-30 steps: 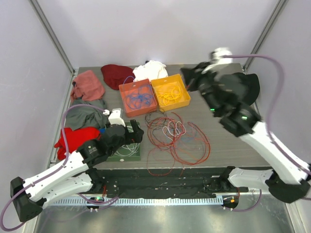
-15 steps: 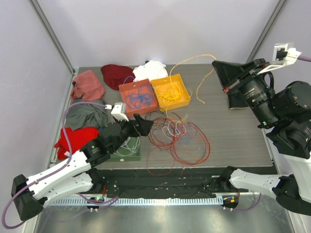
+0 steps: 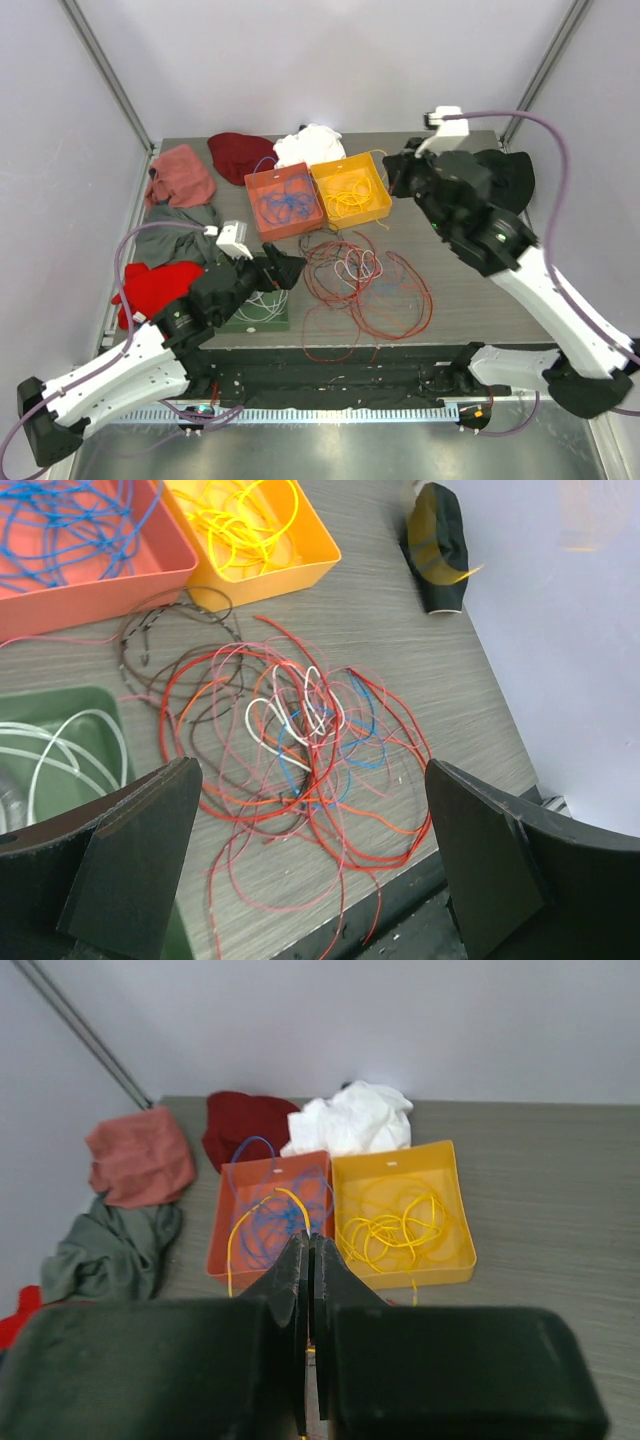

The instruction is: Untangle the cables

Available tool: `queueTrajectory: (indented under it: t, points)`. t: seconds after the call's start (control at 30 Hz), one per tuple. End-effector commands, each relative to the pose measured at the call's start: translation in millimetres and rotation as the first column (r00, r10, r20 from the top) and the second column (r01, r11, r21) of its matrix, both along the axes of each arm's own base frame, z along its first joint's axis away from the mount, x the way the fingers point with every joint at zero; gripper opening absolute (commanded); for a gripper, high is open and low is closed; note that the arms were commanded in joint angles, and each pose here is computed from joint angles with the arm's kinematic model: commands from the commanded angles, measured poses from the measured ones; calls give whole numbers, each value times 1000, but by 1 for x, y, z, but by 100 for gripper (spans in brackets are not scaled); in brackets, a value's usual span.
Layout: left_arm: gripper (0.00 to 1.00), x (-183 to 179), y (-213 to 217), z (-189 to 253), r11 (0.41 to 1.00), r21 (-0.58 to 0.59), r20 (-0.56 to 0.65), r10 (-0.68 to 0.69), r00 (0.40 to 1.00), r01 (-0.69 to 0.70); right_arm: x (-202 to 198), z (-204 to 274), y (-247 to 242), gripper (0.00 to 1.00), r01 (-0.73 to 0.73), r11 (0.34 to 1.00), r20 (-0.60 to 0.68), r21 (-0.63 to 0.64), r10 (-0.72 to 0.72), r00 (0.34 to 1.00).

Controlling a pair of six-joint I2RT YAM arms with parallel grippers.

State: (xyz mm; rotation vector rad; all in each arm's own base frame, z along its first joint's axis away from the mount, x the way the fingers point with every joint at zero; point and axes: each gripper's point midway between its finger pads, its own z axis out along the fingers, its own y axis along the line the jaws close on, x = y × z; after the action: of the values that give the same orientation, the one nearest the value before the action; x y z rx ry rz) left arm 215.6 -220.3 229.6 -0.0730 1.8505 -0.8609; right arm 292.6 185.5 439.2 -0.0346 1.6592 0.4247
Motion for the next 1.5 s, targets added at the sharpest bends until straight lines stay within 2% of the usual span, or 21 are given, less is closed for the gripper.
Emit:
queueTrajectory:
  t: [0.0, 0.07, 0.2, 0.47, 1.03, 1.13, 1.47]
  points:
    - [100, -7, 26, -7, 997, -2, -13, 71, 997, -71, 54, -39, -1, 1, 85, 996, -54, 19, -84, 995]
    - [100, -10, 34, -2, 996, -23, 3, 83, 997, -83, 76, -43, -12, 1, 124, 990, -65, 71, -120, 991]
    - [100, -15, 42, -9, 996, -11, -4, 89, 996, -89, 122, -78, -2, 1, 155, 987, -127, 45, -148, 981]
    - [100, -21, 50, -16, 995, -2, -17, 95, 995, -95, 172, -90, 18, 1, 146, 988, -118, 40, -141, 983]
    - [100, -15, 47, -20, 994, 37, -14, 105, 994, -105, 215, -12, 24, 1, 148, 984, 31, 97, -152, 988]
    - [100, -14, 46, -21, 993, 46, -16, 105, 994, -104, 227, -22, 25, 1, 153, 984, 14, 93, -155, 988]
    - [100, -12, 45, -26, 992, 66, -21, 108, 994, -107, 246, -108, 27, 1, 177, 982, -115, 64, -169, 979]
